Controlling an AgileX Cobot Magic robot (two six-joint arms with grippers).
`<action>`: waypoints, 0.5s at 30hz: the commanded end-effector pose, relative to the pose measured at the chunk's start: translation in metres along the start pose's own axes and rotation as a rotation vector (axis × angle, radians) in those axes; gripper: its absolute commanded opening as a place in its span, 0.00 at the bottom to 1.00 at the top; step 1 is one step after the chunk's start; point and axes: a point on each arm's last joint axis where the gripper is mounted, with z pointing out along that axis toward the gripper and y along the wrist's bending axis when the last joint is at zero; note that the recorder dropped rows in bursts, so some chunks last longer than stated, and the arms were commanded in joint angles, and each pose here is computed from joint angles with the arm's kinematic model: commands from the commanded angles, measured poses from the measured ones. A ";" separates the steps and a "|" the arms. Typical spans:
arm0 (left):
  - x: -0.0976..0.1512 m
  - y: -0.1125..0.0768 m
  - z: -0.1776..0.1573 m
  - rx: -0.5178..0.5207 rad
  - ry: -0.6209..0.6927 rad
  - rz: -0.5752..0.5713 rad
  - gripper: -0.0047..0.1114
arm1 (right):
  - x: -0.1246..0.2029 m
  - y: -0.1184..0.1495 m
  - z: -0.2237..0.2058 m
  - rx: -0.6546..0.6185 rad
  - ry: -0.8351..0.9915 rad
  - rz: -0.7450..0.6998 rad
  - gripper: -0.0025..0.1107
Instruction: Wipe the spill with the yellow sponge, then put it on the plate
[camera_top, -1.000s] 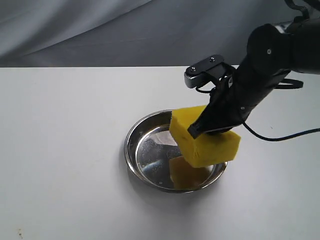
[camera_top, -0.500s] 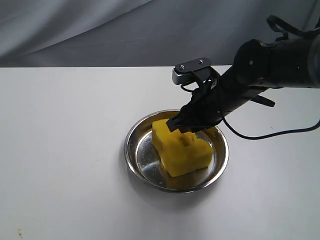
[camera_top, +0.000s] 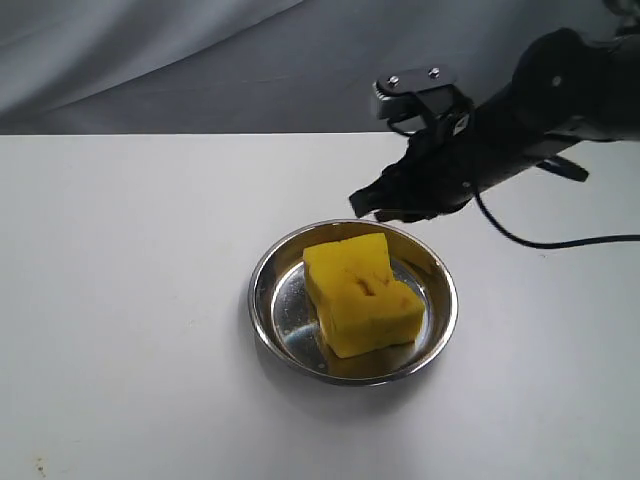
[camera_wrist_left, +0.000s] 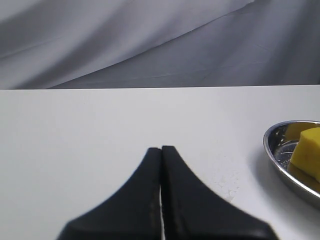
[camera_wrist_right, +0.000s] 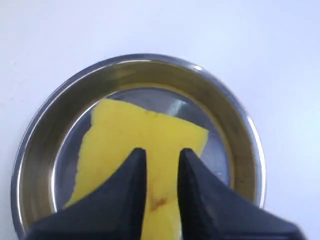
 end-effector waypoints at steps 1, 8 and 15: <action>0.001 0.000 0.000 0.005 -0.001 -0.008 0.04 | 0.005 -0.031 -0.018 0.059 0.044 0.042 0.02; 0.001 0.000 0.000 0.005 -0.001 -0.008 0.04 | 0.051 -0.092 -0.040 0.197 0.178 0.213 0.02; 0.001 0.000 0.000 0.005 -0.001 -0.008 0.04 | 0.116 -0.117 -0.080 0.359 0.008 0.439 0.02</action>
